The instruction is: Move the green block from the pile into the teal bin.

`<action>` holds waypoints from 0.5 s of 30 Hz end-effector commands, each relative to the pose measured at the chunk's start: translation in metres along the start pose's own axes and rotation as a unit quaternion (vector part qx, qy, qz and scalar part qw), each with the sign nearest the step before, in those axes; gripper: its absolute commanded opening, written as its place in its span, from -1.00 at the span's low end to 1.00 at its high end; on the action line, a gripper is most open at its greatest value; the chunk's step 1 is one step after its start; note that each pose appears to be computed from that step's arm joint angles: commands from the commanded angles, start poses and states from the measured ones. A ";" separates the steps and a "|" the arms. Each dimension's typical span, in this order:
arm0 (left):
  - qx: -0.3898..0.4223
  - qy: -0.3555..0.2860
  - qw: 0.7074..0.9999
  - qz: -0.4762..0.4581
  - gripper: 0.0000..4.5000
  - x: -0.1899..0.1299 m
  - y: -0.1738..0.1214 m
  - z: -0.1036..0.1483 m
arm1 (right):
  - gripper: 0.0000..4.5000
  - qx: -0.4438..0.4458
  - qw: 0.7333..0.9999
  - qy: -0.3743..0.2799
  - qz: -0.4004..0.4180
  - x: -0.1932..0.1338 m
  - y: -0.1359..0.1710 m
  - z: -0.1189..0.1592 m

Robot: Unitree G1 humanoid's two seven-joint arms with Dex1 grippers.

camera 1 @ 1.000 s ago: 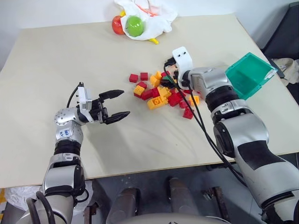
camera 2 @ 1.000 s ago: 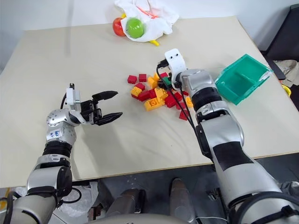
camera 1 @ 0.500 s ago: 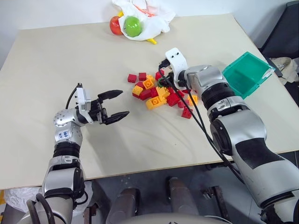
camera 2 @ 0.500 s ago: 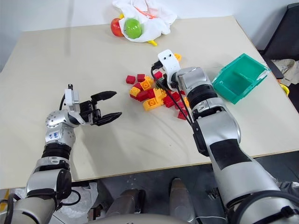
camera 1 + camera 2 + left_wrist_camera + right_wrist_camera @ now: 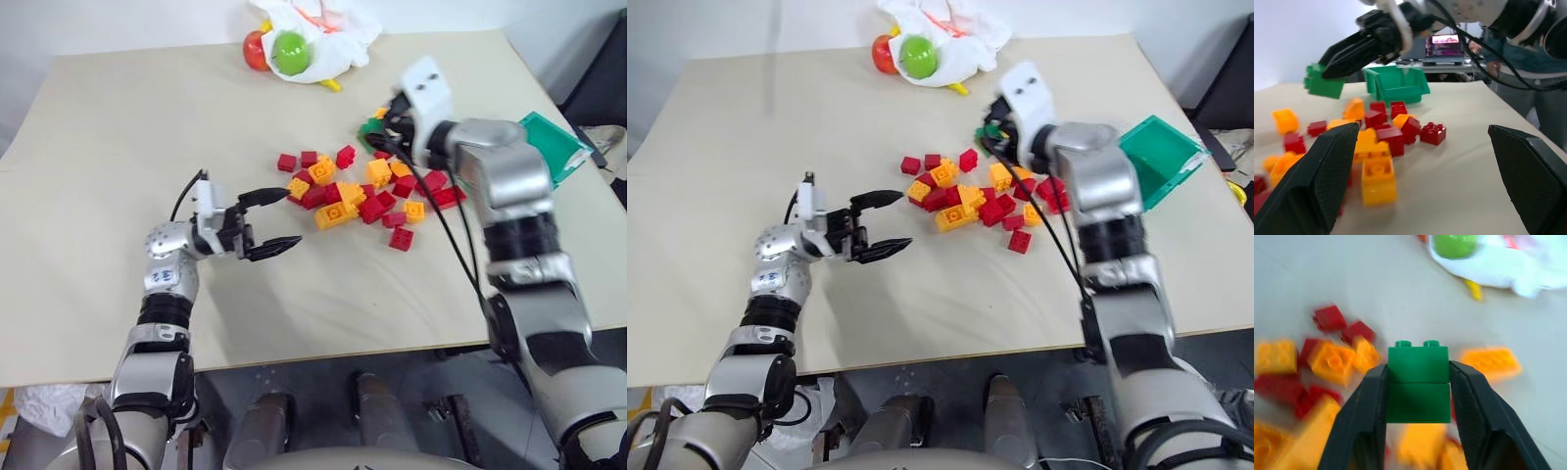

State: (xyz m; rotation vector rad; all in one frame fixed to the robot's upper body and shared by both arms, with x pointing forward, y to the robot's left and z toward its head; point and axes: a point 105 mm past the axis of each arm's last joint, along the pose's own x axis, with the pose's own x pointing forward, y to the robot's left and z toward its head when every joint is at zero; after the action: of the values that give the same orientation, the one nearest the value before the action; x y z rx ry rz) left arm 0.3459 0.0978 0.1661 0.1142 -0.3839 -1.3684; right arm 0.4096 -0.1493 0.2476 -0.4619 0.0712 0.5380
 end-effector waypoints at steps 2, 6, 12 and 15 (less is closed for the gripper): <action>0.036 0.007 0.999 -0.011 1.00 0.035 0.004 0.012 | -0.36 -0.081 0.994 -0.011 -0.079 -0.059 -0.031 0.011; 0.046 0.046 0.998 0.008 1.00 0.060 0.015 0.008 | -0.36 -0.125 0.981 0.043 -0.141 -0.098 -0.060 -0.006; 0.062 0.097 0.993 0.003 1.00 0.084 0.022 0.002 | -0.36 -0.132 0.967 0.087 -0.198 -0.114 -0.099 -0.029; 0.058 0.112 0.992 0.010 1.00 0.090 0.028 0.001 | -0.36 -0.117 0.968 0.090 -0.201 -0.110 -0.110 -0.041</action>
State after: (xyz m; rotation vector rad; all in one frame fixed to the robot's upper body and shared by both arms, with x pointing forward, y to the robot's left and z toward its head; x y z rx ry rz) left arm 0.3820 0.0200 0.1812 0.3322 -0.2509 -1.3106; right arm 0.3721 -0.2991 0.2606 -0.7193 0.1405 0.1320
